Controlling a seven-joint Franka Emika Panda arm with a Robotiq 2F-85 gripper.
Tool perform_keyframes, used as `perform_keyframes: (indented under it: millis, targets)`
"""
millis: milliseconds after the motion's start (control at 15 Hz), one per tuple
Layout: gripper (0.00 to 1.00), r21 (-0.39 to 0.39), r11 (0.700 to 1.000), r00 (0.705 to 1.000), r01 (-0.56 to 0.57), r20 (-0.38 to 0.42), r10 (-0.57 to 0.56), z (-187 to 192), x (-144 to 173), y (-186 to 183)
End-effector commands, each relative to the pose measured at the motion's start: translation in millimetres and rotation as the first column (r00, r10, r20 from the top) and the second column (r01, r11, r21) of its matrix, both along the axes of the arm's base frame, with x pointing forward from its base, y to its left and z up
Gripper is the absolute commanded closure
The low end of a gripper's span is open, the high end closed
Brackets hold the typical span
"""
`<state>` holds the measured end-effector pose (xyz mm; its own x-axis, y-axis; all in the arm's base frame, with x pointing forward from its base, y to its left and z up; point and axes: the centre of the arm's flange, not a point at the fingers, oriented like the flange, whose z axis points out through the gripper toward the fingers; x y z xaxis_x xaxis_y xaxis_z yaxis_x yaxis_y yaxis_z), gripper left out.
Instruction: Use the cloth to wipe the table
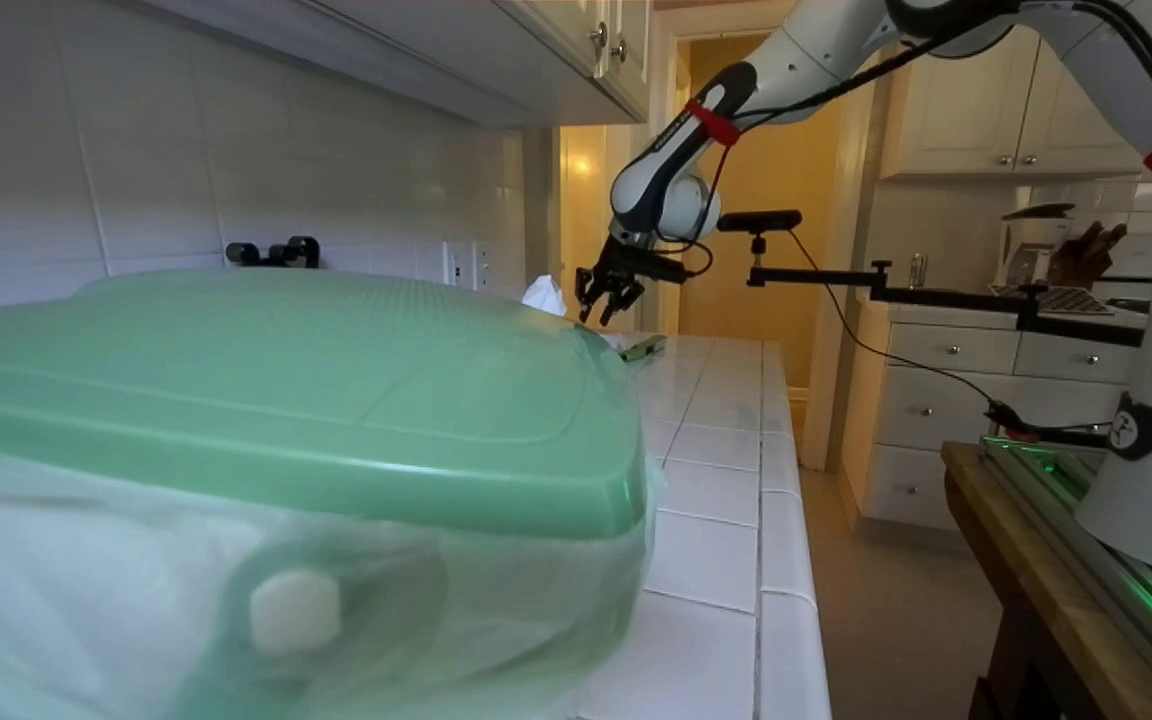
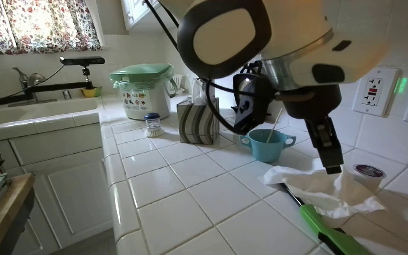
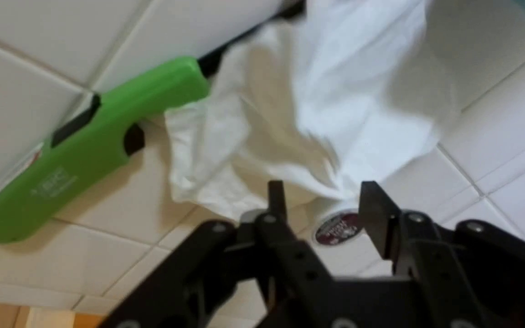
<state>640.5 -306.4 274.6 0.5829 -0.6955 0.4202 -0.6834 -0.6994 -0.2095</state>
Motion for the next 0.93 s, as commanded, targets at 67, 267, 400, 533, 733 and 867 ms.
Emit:
perform_keyframes:
  millis: [67, 267, 400, 533, 733, 867]
  targets:
    - [0.15, -0.074, 0.993, 0.996, -0.091, -0.007, 0.091, 49, -33, 29]
    - [0.00, -0.063, 0.986, 0.986, -0.154, -0.078, 0.149, 68, -59, 57]
    - [0.00, -0.068, 0.976, 0.973, -0.205, -0.124, 0.196, 73, -79, 77]
    - [0.00, -0.096, 0.962, 0.958, -0.256, -0.154, 0.240, 85, -96, 98]
    - [0.00, -0.049, 0.934, 0.917, -0.353, -0.218, 0.335, 115, -112, 134]
    - [0.00, -0.005, 0.915, 0.885, -0.404, -0.256, 0.389, 136, -117, 157]
